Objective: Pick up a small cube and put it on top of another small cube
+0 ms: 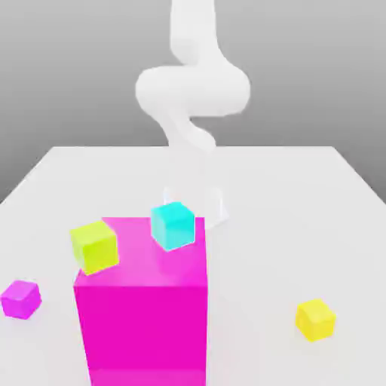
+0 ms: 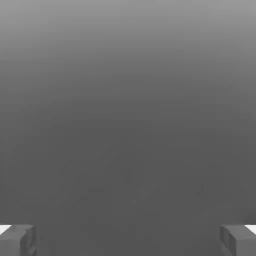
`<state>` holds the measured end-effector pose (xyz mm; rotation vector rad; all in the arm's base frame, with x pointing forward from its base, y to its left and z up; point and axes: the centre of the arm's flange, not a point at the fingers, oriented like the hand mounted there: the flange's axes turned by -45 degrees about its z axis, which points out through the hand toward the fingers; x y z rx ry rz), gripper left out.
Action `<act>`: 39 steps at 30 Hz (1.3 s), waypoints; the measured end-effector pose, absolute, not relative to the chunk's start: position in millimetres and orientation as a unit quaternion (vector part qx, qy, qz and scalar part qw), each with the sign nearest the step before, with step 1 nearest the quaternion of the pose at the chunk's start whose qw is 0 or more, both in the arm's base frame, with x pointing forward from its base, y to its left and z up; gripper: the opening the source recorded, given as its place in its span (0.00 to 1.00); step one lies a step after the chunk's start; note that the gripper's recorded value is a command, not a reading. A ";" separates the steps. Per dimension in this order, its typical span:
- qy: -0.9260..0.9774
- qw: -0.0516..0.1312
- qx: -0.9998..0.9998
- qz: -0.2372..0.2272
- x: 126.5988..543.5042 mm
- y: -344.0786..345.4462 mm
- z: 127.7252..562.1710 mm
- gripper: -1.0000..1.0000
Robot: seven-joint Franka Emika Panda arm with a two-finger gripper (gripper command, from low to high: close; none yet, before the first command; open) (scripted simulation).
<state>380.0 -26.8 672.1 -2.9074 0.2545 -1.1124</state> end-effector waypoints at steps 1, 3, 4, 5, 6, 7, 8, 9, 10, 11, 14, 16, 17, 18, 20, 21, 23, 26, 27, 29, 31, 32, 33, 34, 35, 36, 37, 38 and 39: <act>0.114 0.011 -0.933 -0.342 392.7 -39.6 654.6 0.50; 0.177 0.015 -0.933 -0.314 413.3 -65.5 619.9 0.50; 0.208 0.017 -0.931 -0.300 421.6 -78.9 602.2 0.50; 0.239 0.018 -0.928 -0.286 428.8 -92.4 584.3 0.50; 0.269 0.020 -0.923 -0.273 434.7 -106.2 566.1 0.50; 0.300 0.020 -0.918 -0.259 439.5 -120.2 547.6 0.50; 0.330 0.021 -0.911 -0.245 443.0 -134.2 528.8 0.50; 0.361 0.022 -0.903 -0.231 445.4 -148.3 509.9 0.50; 0.390 0.022 -0.894 -0.217 446.6 -162.3 490.7 0.50; 0.420 0.022 -0.884 -0.203 446.6 -176.2 471.3 0.50; 0.507 0.021 -0.846 -0.161 439.6 -216.4 412.6 0.50; 0.562 0.020 -0.816 -0.133 429.5 -241.0 373.3 0.50; 0.592 0.018 -0.797 -0.119 420.8 -255.9 353.6 0.50; 0.622 0.017 -0.776 -0.105 410.8 -270.4 334.1 0.50; 0.677 0.013 -0.732 -0.077 388.3 -295.4 295.4 0.50; 0.698 0.011 -0.713 -0.063 379.8 -301.4 276.3 0.50; 0.739 0.007 -0.673 -0.035 360.3 -311.5 238.7 0.50; 0.782 0.001 -0.624 -0.005 335.2 -322.3 189.3 0.50; 0.785 0.001 -0.619 -0.003 333.0 -323.5 176.2 0.50; 0.788 0.000 -0.616 -0.001 331.2 -324.2 151.1 0.50; 0.789 0.000 -0.615 0.000 330.0 -323.7 130.8 0.00; 0.789 0.000 -0.615 0.000 330.0 -323.7 130.8 0.00; 0.789 0.000 -0.615 0.000 330.0 -323.7 130.8 0.00; 0.789 0.000 -0.615 -0.001 330.0 -323.7 130.9 0.00; 0.789 0.000 -0.615 -0.001 330.1 -323.8 130.9 0.00; 0.789 0.000 -0.615 -0.001 330.2 -323.8 131.0 0.00; 0.789 0.000 -0.615 -0.001 329.8 -323.6 127.1 0.00; 0.789 0.000 -0.615 -0.001 330.0 -323.8 131.2 0.00; 0.789 0.000 -0.615 -0.001 330.3 -324.2 139.4 0.00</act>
